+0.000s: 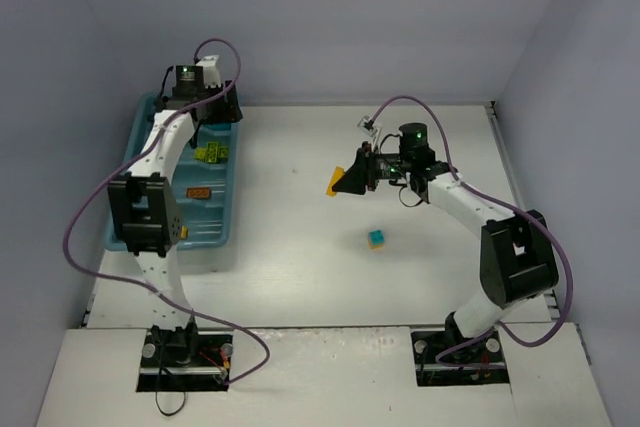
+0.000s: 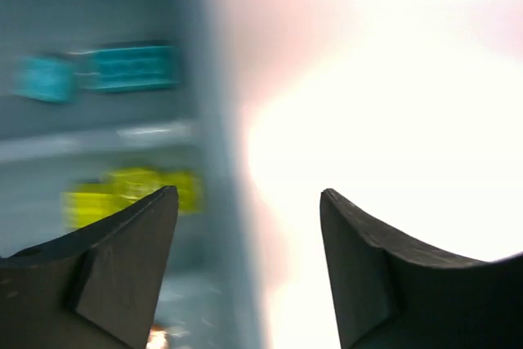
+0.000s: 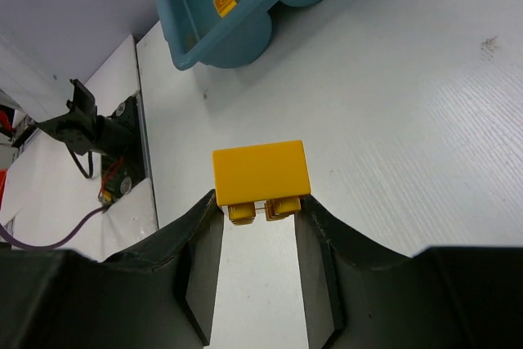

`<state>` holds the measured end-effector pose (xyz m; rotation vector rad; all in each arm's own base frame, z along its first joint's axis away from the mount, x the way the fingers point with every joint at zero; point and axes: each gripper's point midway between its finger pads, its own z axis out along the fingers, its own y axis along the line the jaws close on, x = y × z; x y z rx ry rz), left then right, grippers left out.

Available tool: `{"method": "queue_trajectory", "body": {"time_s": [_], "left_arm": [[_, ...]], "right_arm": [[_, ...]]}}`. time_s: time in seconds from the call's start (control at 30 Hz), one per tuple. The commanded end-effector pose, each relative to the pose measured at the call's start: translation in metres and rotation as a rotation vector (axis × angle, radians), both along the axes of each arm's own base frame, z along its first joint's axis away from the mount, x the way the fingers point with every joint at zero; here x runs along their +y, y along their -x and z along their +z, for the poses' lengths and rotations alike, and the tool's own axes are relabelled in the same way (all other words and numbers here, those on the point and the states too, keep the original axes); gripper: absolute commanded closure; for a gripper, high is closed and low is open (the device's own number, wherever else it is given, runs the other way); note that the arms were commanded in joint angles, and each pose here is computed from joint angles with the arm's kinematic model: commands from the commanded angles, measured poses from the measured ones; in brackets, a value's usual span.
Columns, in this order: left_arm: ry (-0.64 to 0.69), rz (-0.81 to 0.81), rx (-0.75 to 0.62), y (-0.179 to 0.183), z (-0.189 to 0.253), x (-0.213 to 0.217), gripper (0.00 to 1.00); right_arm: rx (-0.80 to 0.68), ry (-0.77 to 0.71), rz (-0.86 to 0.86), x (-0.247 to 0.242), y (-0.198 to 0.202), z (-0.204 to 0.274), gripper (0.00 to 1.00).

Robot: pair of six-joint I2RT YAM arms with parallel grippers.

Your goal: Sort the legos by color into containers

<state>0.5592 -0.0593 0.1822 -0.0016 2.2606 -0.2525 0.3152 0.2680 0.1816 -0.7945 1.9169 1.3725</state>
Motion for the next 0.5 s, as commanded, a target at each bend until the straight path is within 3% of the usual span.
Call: {"method": "queue_trajectory", "body": {"time_s": [0.0, 0.13, 0.27, 0.47], "left_arm": [[0.295, -0.338, -0.270, 0.047, 0.123, -0.078, 0.35], [0.476, -0.546, -0.232, 0.102, 0.130, -0.131, 0.32], [0.513, -0.754, -0.179, 0.153, 0.124, -0.189, 0.32], [0.522, -0.919, -0.125, 0.194, 0.113, -0.222, 0.32]], "right_arm": [[-0.144, -0.043, 0.033, 0.004, 0.000, 0.037, 1.00], [-0.153, -0.054, 0.061, 0.006, 0.001, 0.039, 1.00], [-0.174, -0.075, 0.109, 0.010, 0.005, 0.045, 1.00], [-0.171, -0.092, 0.138, 0.012, 0.008, 0.051, 1.00]]}}
